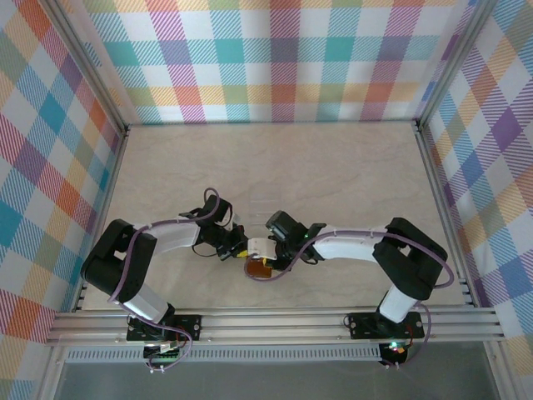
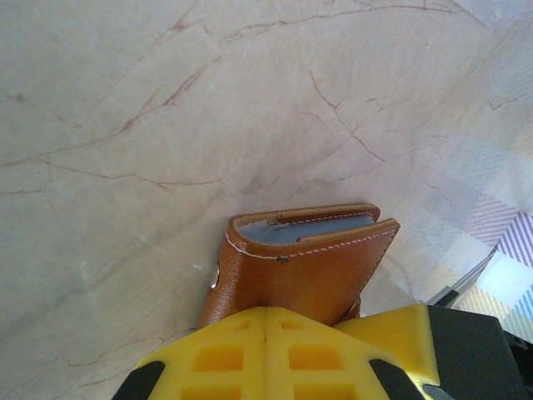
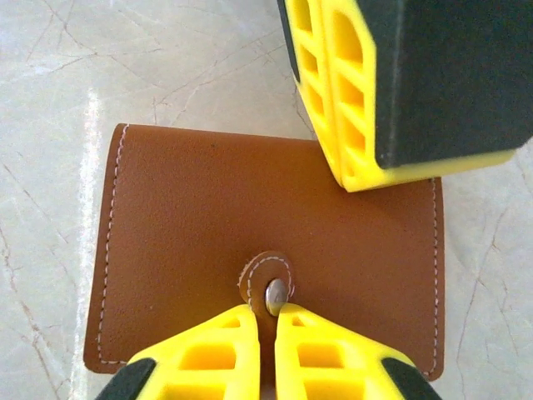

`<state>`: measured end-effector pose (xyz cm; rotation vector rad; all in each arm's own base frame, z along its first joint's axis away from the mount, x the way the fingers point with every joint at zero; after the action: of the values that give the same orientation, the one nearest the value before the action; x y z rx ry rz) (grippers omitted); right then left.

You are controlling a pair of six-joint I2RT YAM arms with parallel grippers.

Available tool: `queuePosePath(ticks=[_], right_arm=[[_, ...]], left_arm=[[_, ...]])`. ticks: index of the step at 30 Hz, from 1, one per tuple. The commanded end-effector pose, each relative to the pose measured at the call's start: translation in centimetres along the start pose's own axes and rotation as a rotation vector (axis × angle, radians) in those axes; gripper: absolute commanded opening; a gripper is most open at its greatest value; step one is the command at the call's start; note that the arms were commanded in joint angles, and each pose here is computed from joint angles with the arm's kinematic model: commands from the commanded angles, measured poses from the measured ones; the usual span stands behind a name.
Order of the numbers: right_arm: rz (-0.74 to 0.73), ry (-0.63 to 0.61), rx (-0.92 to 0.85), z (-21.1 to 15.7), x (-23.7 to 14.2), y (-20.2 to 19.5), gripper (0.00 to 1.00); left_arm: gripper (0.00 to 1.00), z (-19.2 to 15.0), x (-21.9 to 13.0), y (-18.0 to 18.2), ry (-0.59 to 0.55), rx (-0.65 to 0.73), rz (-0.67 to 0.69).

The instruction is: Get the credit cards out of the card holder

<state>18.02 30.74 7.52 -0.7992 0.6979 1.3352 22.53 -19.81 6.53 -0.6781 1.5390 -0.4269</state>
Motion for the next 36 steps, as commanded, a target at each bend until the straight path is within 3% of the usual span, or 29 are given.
queuePosePath(ticks=[1,10,13,18,22,27,31,36], right_arm=[[-0.084,-0.09,0.052,0.7,-0.1,-0.6,0.09],[-0.137,-0.158,0.109,0.0,-1.5,-0.2,0.27],[-0.133,-0.156,0.174,0.1,-2.1,-0.1,0.42],[-0.11,-0.143,0.309,1.0,-3.9,0.1,0.48],[-0.105,-0.146,0.569,2.5,-5.9,-0.4,0.53],[-0.064,-0.158,0.864,4.3,-7.1,-0.8,0.53],[-0.033,-0.033,1.005,5.6,-6.3,-1.4,0.52],[0.003,0.137,1.059,6.0,-3.8,-1.8,0.55]], left_arm=[[0.0,-3.1,0.6,5.6,0.097,-0.112,0.282],[0.0,-2.3,-0.8,4.3,0.052,-0.065,0.307],[0.07,-1.8,-1.9,3.2,0.009,-0.041,0.316],[0.14,-1.3,-3.7,0.9,-0.066,0.007,0.3],[0.2,-0.7,-5.5,-0.4,-0.155,0.033,0.29],[0.23,-1.1,-7.6,0.6,-0.241,0.039,0.37],[0.24,-2.1,-8.0,2.0,-0.258,0.021,0.383],[0.3,-3.3,-8.2,3.6,-0.28,0.006,0.383]])
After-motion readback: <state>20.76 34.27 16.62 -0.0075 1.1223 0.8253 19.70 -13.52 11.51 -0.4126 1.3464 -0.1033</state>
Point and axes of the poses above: each hand's point on the last joint's axis, 136 mm out from that joint toward the fingers, its own x axis out along the fingers, its own y axis along the line the jaws close on, z = x × y, the point moved 5 cm from there along -x, back along the fingers, and after that the axes turned 5 degrees about x, right-handed, at the moved point
